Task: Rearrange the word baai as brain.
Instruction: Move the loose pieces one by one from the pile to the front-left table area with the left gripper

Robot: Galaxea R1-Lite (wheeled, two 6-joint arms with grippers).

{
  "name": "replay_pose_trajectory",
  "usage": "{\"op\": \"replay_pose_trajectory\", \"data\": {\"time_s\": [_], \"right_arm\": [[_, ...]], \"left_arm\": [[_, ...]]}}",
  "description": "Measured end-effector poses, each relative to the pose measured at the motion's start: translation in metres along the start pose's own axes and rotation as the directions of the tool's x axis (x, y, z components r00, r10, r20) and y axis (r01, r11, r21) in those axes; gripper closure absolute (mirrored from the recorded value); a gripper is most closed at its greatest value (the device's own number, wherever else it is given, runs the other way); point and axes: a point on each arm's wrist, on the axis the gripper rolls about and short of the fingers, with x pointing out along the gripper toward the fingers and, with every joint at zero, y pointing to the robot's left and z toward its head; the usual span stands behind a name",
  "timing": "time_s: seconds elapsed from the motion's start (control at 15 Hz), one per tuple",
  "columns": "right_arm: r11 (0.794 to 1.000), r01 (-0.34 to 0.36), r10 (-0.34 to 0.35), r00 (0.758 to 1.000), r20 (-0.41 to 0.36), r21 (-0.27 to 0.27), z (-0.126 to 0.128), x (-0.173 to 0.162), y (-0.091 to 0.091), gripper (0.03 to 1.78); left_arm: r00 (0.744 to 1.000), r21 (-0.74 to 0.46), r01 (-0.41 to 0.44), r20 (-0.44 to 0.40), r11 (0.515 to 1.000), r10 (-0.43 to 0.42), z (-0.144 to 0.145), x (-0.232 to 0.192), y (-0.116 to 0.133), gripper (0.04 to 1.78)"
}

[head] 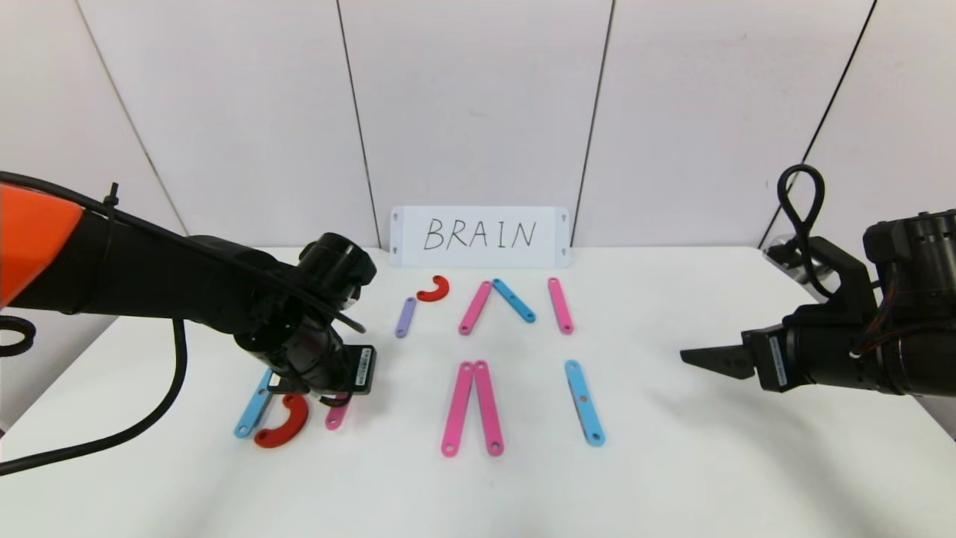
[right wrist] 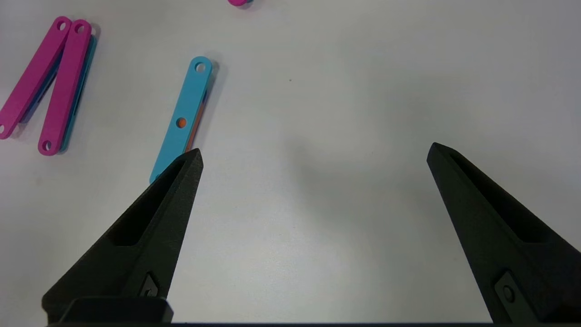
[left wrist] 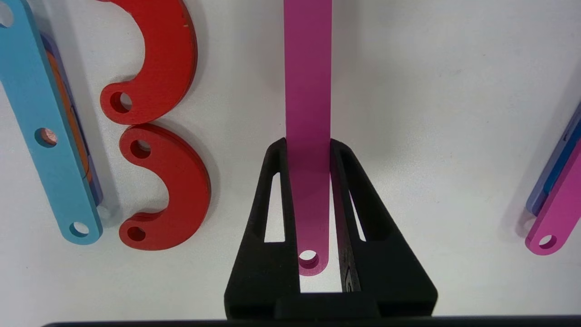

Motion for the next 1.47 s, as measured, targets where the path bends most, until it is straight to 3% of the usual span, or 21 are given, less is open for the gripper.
{"op": "replay_pose_trajectory", "data": {"time_s": [1.0, 1.2, 1.47], "right_arm": [[1.0, 0.003, -0.003, 1.0, 0.001, 0.001, 0.0, 0.0, 0.0, 0.08], [1.0, 0.003, -0.003, 1.0, 0.0, 0.001, 0.0, 0.0, 0.0, 0.08], [1.0, 0.002, -0.002, 1.0, -0.001, 0.001, 0.0, 0.0, 0.0, 0.08]], "left_arm": [[0.999, 0.009, -0.009, -0.047, 1.0, 0.009, -0.007, 0.016, -0.007, 1.52], [0.999, 0.009, -0.009, -0.048, 1.0, 0.009, -0.007, 0.016, -0.007, 1.3], [0.999, 0.011, -0.007, -0.047, 1.0, 0.008, -0.007, 0.016, -0.008, 0.63]]}}
